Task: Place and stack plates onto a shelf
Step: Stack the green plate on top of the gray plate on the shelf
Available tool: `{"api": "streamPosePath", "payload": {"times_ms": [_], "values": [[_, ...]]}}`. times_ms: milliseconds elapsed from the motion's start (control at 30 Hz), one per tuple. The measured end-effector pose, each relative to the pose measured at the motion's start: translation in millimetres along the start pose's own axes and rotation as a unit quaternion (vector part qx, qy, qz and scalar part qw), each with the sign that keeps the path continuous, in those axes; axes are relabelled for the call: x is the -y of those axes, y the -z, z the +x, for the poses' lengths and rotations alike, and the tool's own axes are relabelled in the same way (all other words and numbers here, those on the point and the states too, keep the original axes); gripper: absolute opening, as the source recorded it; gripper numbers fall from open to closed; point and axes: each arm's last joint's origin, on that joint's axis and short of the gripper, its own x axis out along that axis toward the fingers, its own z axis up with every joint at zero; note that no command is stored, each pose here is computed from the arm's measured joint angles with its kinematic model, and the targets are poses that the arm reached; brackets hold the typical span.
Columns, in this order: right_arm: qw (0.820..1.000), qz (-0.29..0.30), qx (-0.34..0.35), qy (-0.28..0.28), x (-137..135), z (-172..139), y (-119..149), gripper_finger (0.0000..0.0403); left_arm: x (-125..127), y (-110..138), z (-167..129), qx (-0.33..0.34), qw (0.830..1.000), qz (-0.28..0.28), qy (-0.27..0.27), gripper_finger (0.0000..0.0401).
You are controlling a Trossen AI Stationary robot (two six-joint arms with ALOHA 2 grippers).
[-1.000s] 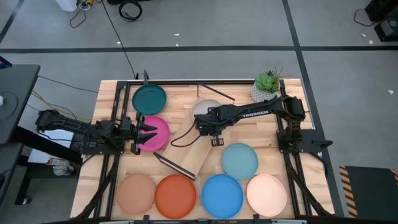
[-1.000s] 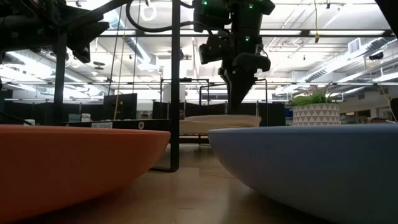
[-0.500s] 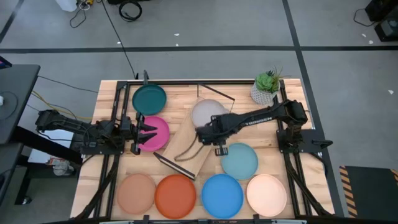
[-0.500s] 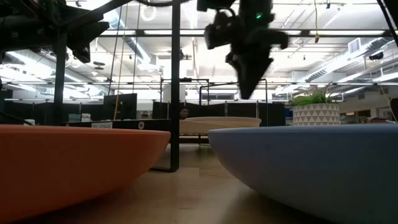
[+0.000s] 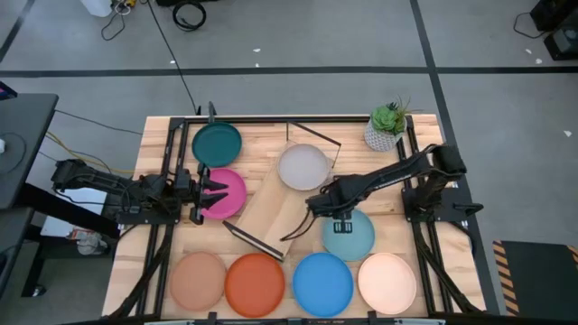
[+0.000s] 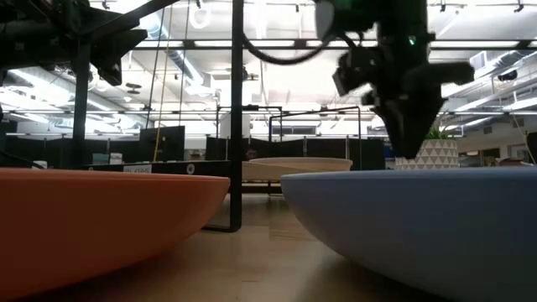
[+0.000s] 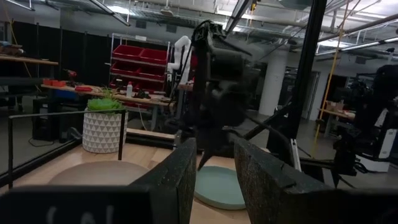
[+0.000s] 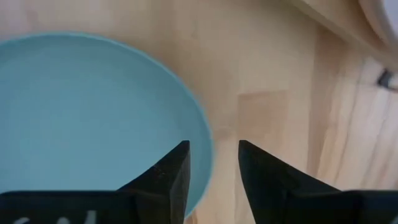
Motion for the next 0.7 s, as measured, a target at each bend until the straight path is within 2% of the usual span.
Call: {"api": "streamPosePath", "payload": {"times_ms": [200, 467, 600, 700], "values": [[0.999, 0.049, -0.017, -0.012, 10, 24, 22, 0.0144, 0, 0, 0, 0.0, 1.0, 0.0, 0.0, 0.0116], [0.995, 0.078, -0.055, -0.012, 16, 49, 37, 0.0137, 0, 0, 0, 0.0, 1.0, 0.001, 0.0, 0.0116], [0.995, 0.085, -0.059, -0.013, 20, 54, 40, 0.0113, 0, 0, 0, 0.0, 1.0, 0.001, 0.0, 0.0116], [0.993, 0.095, -0.062, -0.022, 23, 56, 40, 0.008, 0, 0, 0, 0.0, 1.0, 0.001, 0.0, 0.0116]]}}
